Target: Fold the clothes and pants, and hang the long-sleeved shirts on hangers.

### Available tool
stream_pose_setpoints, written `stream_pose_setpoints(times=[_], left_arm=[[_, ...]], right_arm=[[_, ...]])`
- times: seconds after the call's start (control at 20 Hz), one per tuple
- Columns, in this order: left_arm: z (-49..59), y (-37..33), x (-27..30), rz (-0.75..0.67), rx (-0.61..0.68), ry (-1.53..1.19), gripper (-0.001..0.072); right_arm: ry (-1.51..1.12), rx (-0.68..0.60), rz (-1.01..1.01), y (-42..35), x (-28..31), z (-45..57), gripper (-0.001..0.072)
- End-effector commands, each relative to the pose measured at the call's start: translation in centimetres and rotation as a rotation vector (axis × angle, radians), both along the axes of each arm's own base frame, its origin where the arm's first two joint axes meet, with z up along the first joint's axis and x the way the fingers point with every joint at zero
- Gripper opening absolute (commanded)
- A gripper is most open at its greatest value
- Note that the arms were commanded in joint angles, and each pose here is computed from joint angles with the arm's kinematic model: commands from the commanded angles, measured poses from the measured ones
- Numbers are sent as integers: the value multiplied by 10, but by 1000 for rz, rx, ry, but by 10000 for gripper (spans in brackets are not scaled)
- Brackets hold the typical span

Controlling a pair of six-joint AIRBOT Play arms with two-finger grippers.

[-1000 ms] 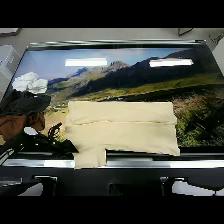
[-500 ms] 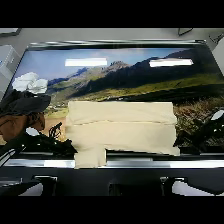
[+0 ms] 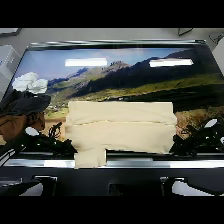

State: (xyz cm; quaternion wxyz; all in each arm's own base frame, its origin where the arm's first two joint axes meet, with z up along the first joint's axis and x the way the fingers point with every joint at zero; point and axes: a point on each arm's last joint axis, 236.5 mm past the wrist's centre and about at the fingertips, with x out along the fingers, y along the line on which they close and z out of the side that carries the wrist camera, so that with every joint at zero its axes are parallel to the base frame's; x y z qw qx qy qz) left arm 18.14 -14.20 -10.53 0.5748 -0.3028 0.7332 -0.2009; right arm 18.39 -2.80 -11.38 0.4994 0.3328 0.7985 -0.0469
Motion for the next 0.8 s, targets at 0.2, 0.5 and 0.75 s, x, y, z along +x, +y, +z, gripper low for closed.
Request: stream_pose_setpoints(times=[0.2,0.5,0.75], left_arm=[[19,0,22,-16,-9,-72,25],[54,1,61,-45,-19,-187,23],[97,9,132,-5,17,-364,23]], right_arm=[[-58,15,25,1,10,3,32],[-147,23,90,-11,49,55,31],[-438,-131,191,2,157,94,31]])
